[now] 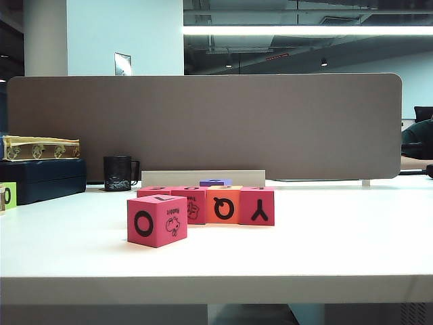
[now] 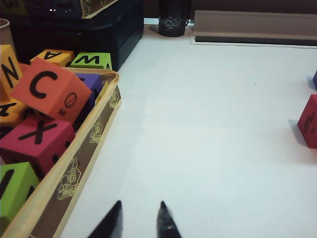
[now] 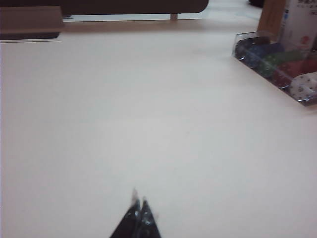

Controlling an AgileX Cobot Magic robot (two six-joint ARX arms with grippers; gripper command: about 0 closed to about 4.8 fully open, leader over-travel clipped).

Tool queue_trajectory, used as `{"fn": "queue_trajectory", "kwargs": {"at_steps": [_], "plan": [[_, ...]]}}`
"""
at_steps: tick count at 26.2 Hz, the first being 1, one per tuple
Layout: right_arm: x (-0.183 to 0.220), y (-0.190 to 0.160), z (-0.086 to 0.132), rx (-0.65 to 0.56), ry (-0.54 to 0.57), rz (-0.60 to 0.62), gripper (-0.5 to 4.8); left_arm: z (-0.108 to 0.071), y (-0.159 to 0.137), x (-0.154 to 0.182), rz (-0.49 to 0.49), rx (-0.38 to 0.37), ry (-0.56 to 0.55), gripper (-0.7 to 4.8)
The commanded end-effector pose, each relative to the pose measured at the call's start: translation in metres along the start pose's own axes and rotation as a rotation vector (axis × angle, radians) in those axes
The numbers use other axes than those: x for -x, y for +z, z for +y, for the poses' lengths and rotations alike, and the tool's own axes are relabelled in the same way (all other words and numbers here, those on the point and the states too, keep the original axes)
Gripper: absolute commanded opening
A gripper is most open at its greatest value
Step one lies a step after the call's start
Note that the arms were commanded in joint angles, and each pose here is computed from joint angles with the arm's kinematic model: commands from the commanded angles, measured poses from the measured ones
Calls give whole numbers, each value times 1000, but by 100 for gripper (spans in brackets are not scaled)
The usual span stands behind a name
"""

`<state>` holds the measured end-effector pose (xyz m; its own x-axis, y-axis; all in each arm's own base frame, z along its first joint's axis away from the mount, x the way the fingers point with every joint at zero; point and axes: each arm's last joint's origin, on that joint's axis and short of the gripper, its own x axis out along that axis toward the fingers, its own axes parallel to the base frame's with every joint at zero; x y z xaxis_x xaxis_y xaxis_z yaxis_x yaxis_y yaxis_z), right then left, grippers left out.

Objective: Select the appropriate blocks from the scattered letter blocks on the table and arrange them in a row to spell out "2024".

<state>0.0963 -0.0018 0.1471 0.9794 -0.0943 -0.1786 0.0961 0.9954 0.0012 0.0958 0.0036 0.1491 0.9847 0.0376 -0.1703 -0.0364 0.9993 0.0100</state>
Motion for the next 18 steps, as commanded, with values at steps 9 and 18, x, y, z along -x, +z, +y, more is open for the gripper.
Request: {"fn": "queue_trajectory", "kwargs": {"at_steps": [9, 18], "plan": [[0, 0, 2, -6, 60, -4, -1, 0, 0, 0, 8, -5, -5, 84], [0, 0, 2, -6, 60, -4, -1, 0, 0, 0, 8, -5, -5, 84]]}}
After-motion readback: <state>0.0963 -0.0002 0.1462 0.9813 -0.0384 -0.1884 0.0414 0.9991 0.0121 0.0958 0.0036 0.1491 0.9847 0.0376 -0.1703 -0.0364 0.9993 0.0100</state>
